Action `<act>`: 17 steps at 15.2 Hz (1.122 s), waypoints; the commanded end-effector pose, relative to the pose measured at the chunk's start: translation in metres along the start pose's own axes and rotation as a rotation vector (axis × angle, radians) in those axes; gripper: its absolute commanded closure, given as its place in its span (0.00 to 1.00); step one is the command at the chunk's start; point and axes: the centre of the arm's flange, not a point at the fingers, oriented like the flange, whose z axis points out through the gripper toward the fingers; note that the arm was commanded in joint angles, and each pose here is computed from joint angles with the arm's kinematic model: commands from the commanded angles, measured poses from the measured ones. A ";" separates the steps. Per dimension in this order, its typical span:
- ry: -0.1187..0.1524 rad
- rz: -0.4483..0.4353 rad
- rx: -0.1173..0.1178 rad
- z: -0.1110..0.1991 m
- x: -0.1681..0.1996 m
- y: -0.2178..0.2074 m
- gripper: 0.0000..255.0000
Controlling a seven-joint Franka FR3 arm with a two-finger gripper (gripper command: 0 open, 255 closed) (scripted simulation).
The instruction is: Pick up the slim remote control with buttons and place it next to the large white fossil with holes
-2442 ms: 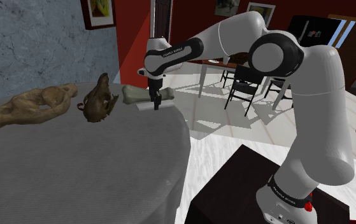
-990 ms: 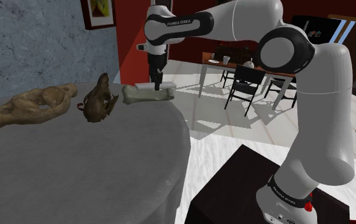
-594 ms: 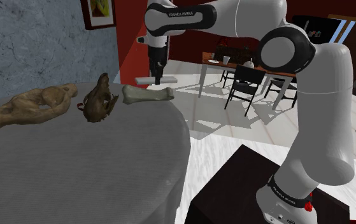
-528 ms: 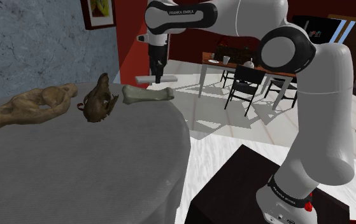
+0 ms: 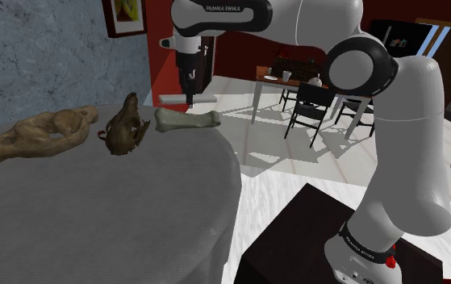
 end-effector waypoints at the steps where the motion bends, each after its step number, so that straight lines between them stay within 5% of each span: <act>1: 0.000 0.001 0.000 0.000 0.024 -0.009 1.00; 10: 0.000 0.001 0.000 0.000 0.134 -0.063 1.00; 17: 0.000 0.001 0.000 0.037 0.134 -0.063 1.00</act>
